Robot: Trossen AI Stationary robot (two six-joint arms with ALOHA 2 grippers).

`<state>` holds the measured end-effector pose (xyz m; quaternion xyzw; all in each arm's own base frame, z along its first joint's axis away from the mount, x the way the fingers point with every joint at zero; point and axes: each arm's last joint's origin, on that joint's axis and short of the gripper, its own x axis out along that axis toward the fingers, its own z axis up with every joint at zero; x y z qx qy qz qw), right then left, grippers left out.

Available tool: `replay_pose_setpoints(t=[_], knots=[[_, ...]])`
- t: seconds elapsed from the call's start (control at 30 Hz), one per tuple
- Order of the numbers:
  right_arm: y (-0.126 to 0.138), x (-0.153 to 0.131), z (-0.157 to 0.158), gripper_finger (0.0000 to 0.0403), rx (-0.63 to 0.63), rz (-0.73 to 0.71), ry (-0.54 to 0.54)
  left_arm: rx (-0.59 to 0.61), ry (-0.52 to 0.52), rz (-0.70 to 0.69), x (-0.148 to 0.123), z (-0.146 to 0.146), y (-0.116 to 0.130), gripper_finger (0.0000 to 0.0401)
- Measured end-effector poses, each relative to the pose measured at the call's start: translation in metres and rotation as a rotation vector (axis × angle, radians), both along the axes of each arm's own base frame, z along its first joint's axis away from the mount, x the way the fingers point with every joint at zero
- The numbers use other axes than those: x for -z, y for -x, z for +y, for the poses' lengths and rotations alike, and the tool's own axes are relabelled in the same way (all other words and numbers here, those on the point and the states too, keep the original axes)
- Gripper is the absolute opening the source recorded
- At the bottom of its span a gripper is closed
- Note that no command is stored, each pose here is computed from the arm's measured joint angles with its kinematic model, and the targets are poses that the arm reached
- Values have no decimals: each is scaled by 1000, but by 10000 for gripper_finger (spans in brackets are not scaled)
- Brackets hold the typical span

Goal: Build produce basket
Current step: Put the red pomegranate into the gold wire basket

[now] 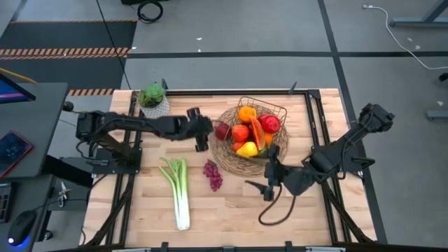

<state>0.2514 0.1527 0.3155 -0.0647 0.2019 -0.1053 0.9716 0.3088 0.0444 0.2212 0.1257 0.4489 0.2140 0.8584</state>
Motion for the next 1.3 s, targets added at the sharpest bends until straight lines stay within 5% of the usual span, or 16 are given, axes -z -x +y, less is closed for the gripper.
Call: replay_pose_setpoints(t=[0.17, 0.47, 0.9, 1.07, 1.3], knots=[[1, -11, -19, 393, 24, -4, 76, 52, 41, 62, 9, 35, 10, 252], [21, -47, -56, 393, 150, -84, 248, 317, -173, 233, 15, 65, 19, 238], [48, -72, -83, 393, 222, -141, 266, 579, -192, 203, 35, 47, -6, 233], [45, -71, -89, 393, 246, -127, 279, 552, -311, 246, 44, 43, -17, 233], [39, -69, -96, 393, 257, -110, 291, 570, -320, 295, 60, 48, -21, 233]])
